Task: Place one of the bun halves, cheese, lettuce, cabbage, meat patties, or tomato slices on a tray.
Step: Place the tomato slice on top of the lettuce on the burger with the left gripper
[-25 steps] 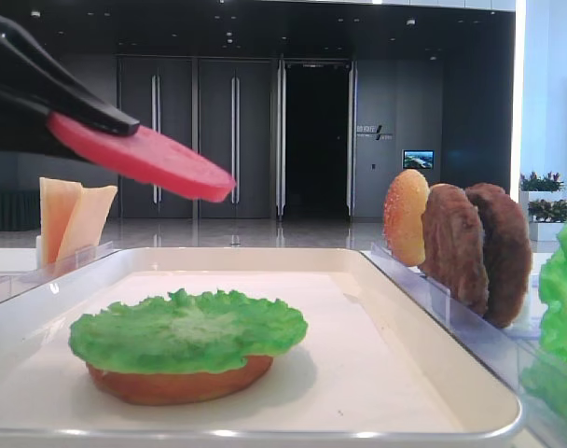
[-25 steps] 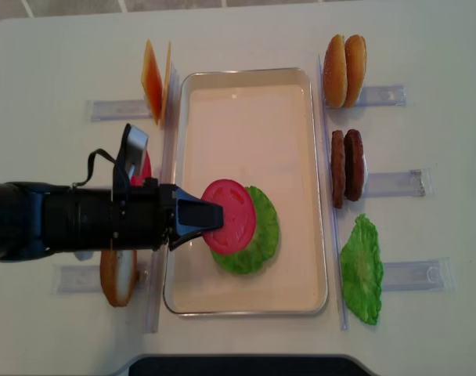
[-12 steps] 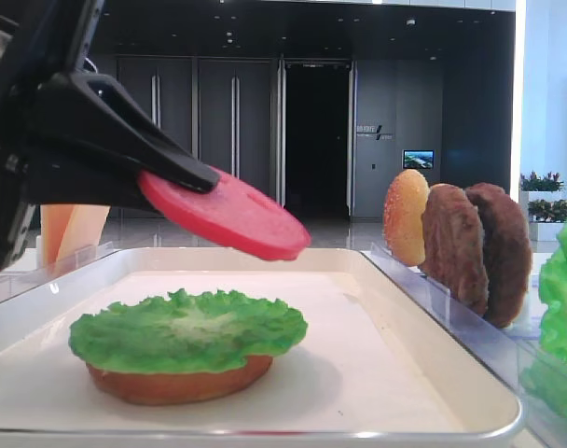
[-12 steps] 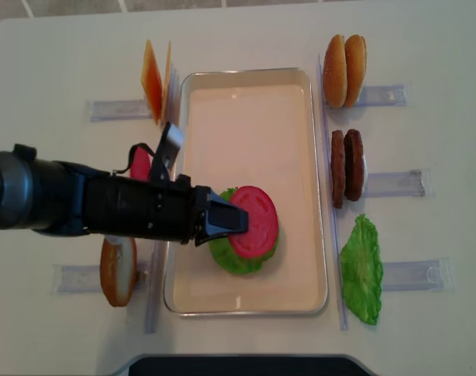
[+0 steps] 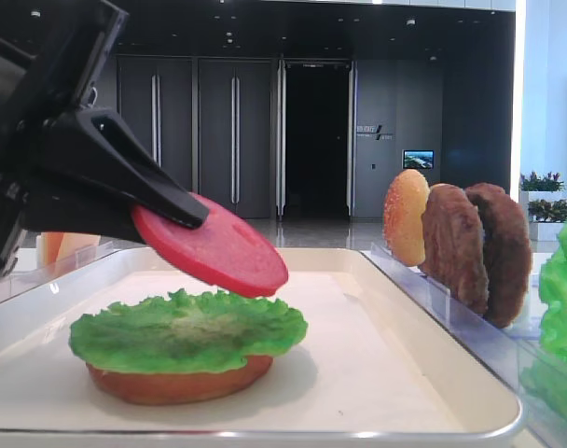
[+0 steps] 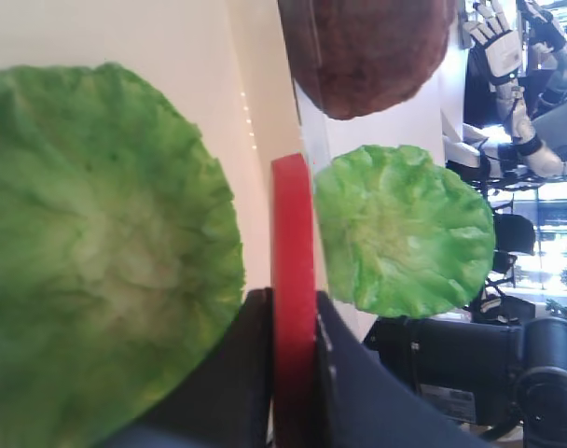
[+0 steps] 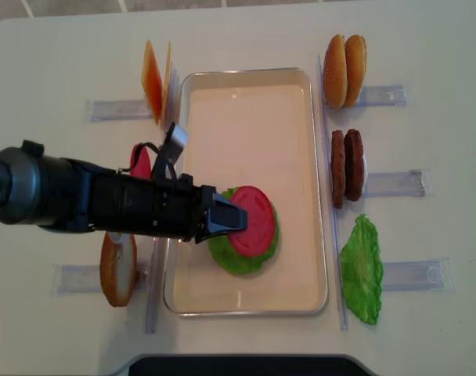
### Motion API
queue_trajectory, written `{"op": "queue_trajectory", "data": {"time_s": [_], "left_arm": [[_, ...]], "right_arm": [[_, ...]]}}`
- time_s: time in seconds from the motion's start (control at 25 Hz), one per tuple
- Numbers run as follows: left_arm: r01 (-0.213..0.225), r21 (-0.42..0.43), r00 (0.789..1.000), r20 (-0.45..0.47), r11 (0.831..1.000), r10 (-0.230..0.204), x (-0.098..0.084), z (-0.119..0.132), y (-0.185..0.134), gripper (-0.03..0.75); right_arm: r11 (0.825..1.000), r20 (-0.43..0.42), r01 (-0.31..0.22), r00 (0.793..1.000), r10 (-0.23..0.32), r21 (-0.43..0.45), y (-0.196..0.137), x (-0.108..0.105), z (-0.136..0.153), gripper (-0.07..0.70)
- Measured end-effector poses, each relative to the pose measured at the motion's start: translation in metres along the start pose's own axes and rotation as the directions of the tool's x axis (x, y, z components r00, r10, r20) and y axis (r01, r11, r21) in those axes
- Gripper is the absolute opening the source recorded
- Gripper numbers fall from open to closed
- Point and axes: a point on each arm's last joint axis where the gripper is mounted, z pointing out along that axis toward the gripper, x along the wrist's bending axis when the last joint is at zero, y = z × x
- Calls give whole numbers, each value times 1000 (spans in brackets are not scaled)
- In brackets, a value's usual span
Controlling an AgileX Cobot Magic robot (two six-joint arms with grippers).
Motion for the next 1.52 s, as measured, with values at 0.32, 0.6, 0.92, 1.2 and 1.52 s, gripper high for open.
{"op": "queue_trajectory", "data": {"time_s": [0.32,0.6,0.92,1.2,1.52], "left_arm": [[2,-14,999,-41,1000,-3,4,0,1,46],[20,-22,998,-62,1000,-21,6,0,2,46],[35,-24,997,-63,999,-37,6,0,2,61],[80,-27,995,-61,996,-82,6,0,2,361],[126,-29,990,-68,992,-127,6,-1,2,418]], "right_arm": [[1000,0,0,1000,0,0,0,0,0,365],[1000,0,0,1000,0,0,0,0,0,365],[1000,0,0,1000,0,0,0,0,0,365],[1000,0,0,1000,0,0,0,0,0,365],[1000,0,0,1000,0,0,0,0,0,365]]}}
